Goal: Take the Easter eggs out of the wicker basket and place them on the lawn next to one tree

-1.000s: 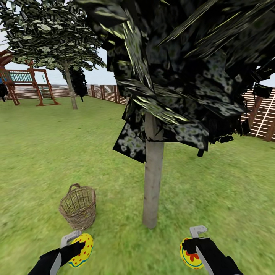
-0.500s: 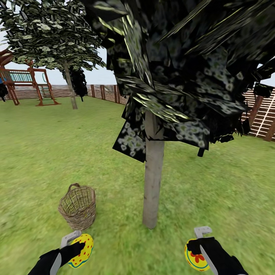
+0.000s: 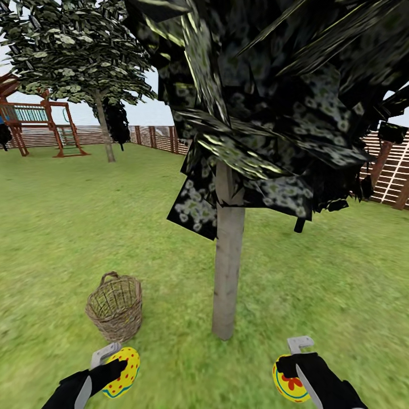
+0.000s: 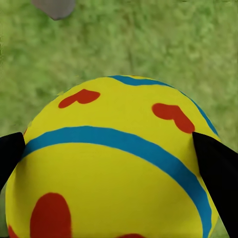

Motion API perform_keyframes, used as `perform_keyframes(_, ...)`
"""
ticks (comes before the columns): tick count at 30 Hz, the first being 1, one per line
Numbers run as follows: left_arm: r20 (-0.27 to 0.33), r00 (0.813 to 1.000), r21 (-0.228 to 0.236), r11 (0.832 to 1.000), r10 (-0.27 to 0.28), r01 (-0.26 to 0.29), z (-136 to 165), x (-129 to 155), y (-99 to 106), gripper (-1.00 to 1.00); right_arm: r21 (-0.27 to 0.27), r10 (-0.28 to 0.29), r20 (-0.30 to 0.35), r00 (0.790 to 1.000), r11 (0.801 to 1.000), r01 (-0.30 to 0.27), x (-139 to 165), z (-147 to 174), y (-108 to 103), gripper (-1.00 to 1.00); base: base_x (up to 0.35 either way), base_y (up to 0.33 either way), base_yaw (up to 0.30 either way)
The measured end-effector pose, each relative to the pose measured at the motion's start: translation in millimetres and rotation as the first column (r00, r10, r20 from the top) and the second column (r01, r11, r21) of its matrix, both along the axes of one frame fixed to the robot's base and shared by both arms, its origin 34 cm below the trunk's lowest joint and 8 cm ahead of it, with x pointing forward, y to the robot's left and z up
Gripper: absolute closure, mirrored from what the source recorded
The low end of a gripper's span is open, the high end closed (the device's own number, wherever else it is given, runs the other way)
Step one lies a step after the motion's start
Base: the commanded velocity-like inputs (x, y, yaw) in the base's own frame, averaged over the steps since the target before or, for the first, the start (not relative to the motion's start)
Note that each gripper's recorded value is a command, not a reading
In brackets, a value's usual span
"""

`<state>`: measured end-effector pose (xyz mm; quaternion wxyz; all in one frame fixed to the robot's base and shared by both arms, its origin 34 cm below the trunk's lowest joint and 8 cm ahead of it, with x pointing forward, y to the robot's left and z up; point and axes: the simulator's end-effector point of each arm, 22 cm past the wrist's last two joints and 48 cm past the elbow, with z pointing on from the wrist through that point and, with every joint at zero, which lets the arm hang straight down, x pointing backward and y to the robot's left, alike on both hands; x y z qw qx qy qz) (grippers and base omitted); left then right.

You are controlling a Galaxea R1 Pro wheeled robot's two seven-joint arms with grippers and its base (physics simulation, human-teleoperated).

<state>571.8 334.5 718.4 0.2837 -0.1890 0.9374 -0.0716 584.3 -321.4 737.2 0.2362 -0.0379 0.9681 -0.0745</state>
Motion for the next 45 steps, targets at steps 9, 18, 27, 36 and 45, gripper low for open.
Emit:
perform_keyframes(9, 0.171, 0.982, -0.101, 0.989, -0.086, 0.104, 38.1, 43.6, -24.0, 1.0, 0.009, -0.011, 0.058, 0.998, 1.0, 0.01, 18.6, 5.3, -4.5, 1.0, 0.0, 0.0, 0.0)
perform_keyframes(18, 0.08, 0.997, -0.07, 0.997, -0.005, 0.011, 14.1, 32.5, -3.9, 1.0, 0.009, -0.009, 0.057, 0.998, 1.0, 0.009, 20.9, -5.0, -0.5, 1.0, 0.0, 0.0, 0.0)
perform_keyframes(27, 0.073, 0.997, -0.076, 0.997, -0.019, 0.024, 2.7, 33.2, -7.1, 1.0, 0.009, -0.009, 0.053, 0.999, 1.0, 0.009, 22.0, -16.0, -0.5, 1.0, 0.0, 0.0, 0.0)
perform_keyframes(36, 0.075, 0.997, -0.079, 0.997, -0.018, 0.024, -8.6, 35.1, -8.8, 1.0, 0.009, -0.008, 0.052, 0.999, 1.0, 0.008, 23.4, -27.2, -0.3, 1.0, 0.0, 0.0, 0.0)
perform_keyframes(45, 0.052, 0.998, -0.09, 0.995, -0.025, 0.03, -28.7, 29.5, -15.9, 1.0, 0.007, -0.004, 0.049, 0.999, 1.0, 0.004, 24.3, -39.4, 1.0, 1.0, 0.0, 0.0, 0.0)
